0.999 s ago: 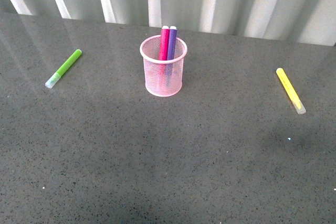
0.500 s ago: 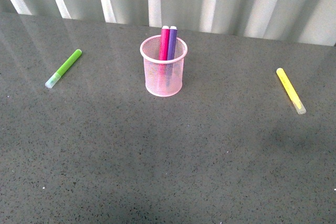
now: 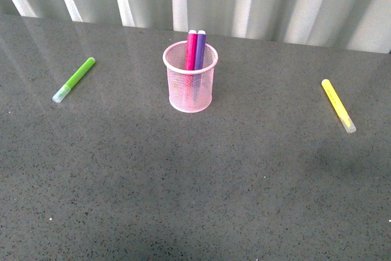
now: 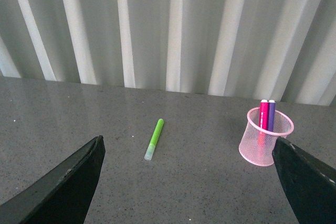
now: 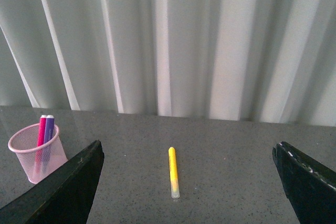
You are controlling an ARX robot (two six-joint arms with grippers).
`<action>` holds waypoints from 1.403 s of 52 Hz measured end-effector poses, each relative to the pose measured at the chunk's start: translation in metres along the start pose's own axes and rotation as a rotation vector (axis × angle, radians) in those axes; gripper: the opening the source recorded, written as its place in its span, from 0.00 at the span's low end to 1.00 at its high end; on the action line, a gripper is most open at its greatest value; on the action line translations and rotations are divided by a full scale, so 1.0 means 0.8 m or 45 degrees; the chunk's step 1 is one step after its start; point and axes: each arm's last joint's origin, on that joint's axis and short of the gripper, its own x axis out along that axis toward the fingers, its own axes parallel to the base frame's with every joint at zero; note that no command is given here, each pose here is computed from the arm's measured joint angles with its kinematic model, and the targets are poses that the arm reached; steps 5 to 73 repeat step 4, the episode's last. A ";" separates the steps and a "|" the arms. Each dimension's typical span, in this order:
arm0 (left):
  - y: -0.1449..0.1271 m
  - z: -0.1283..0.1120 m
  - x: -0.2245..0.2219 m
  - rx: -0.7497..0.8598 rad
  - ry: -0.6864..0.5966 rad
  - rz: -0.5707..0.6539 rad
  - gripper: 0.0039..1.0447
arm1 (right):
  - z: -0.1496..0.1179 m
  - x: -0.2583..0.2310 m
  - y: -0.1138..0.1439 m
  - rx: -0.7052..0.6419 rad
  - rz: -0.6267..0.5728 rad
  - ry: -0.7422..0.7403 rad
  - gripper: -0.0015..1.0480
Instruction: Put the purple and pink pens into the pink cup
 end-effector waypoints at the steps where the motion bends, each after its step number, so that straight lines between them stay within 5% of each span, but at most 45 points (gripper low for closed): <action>1: 0.000 0.000 0.000 0.000 0.000 0.000 0.94 | 0.000 0.000 0.000 0.000 0.000 0.000 0.93; 73: 0.000 0.000 0.000 0.000 0.000 0.000 0.94 | 0.000 0.000 0.000 0.000 0.000 0.000 0.93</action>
